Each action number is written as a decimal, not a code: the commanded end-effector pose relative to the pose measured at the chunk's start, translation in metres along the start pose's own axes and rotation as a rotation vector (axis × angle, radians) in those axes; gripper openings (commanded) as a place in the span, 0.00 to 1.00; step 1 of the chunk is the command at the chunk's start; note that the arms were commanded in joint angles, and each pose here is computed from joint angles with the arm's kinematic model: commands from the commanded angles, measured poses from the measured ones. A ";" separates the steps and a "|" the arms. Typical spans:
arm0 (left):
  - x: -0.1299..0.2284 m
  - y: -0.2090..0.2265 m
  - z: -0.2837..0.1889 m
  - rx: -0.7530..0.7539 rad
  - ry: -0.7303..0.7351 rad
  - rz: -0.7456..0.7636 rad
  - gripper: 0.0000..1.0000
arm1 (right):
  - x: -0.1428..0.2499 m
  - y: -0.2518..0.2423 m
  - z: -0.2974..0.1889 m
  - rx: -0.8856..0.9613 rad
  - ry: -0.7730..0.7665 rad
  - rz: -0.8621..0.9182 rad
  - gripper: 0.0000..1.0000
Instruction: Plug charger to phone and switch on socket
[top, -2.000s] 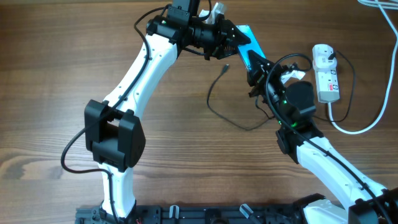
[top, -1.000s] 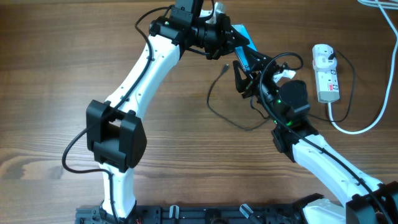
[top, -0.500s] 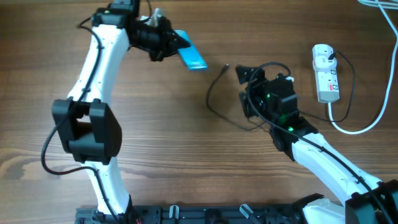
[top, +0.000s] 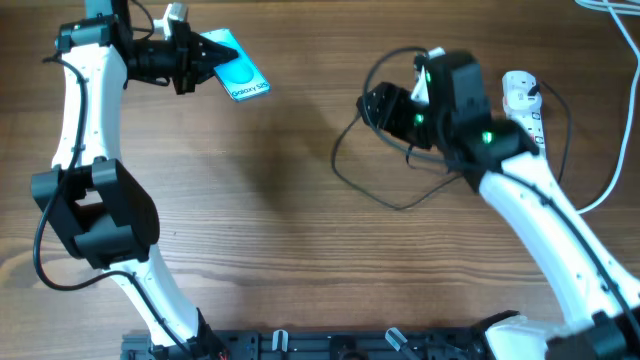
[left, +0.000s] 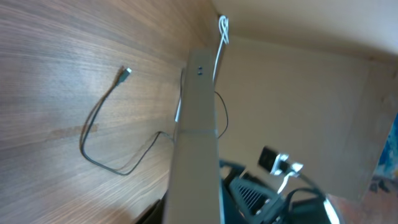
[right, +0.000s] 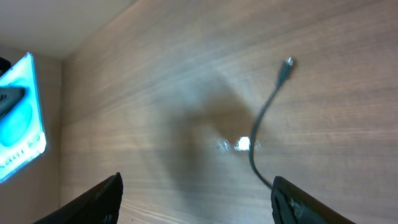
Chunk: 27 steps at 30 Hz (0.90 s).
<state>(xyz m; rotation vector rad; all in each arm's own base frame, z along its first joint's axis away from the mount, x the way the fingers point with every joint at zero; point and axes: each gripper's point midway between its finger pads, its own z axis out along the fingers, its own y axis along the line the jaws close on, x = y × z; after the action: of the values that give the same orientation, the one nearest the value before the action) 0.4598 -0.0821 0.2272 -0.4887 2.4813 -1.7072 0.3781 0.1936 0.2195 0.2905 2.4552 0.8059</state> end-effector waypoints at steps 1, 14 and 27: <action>0.012 -0.022 -0.001 0.058 0.026 0.122 0.04 | -0.017 0.002 0.028 0.083 0.071 -0.073 0.74; 0.012 -0.022 -0.001 0.058 0.026 0.125 0.04 | 0.009 -0.089 0.162 0.476 0.259 0.039 0.74; 0.018 -0.020 0.014 0.016 0.047 0.138 0.04 | 0.019 -0.122 0.194 0.513 0.155 0.113 0.34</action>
<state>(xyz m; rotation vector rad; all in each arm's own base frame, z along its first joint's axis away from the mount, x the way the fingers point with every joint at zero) 0.4521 -0.1056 0.2262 -0.3415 2.5091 -1.7027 0.4684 0.2001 0.0249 0.5508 2.7721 0.2870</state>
